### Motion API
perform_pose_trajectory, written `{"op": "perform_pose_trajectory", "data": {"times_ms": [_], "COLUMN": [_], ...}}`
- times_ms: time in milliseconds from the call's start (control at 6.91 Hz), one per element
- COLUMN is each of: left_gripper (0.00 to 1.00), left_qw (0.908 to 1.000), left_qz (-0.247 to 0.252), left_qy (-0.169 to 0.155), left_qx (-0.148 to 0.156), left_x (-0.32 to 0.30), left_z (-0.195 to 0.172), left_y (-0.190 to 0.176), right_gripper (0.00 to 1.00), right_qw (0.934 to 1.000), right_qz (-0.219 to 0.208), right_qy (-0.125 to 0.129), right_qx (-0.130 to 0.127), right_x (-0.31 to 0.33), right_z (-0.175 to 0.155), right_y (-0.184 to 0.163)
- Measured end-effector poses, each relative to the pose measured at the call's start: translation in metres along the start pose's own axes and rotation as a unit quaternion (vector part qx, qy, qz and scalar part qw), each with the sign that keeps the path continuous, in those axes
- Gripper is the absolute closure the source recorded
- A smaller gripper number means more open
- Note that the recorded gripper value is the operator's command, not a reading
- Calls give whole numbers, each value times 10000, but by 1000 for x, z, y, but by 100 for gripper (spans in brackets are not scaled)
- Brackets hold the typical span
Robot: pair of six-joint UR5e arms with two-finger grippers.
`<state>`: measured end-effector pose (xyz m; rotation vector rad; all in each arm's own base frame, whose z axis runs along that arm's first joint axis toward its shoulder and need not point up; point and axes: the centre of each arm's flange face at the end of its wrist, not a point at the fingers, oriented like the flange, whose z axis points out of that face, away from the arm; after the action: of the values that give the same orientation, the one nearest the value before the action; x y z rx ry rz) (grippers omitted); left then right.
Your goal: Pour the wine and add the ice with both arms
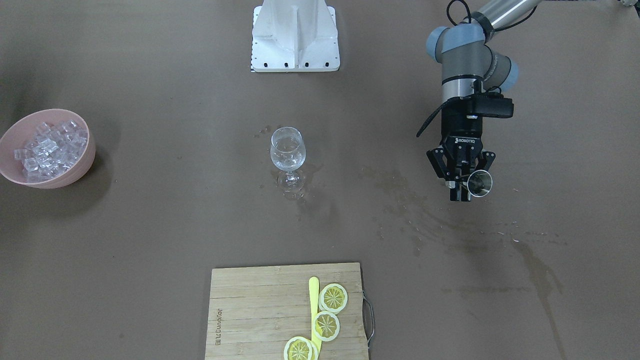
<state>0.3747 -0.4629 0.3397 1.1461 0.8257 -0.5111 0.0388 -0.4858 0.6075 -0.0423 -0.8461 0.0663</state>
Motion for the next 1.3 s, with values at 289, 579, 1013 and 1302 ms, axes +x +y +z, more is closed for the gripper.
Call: {"op": "perform_pose_trajectory", "data": {"times_ms": [289,579,1013,1302], "left_gripper": [100,100,100,100], "left_qw": [9996,9988,9966,9927], "left_qz": [18,-42,22,337], "left_qy": [251,483,820,1155], "left_qx": [84,95,45,75], "left_x": [28,49,74,94], "left_z": [-6,-7,-12,-17], "left_y": [-15,-21,-33,-42], "right_gripper": [0,0,0,0], "right_qw": [10000,10000,9999,9999], "right_qz": [23,26,80,86], "right_qy": [10,15,14,2], "right_qx": [-48,-80,-77,-56], "right_x": [-3,-7,-15,-22], "right_z": [5,9,9,6], "right_y": [0,-1,-6,-10]}}
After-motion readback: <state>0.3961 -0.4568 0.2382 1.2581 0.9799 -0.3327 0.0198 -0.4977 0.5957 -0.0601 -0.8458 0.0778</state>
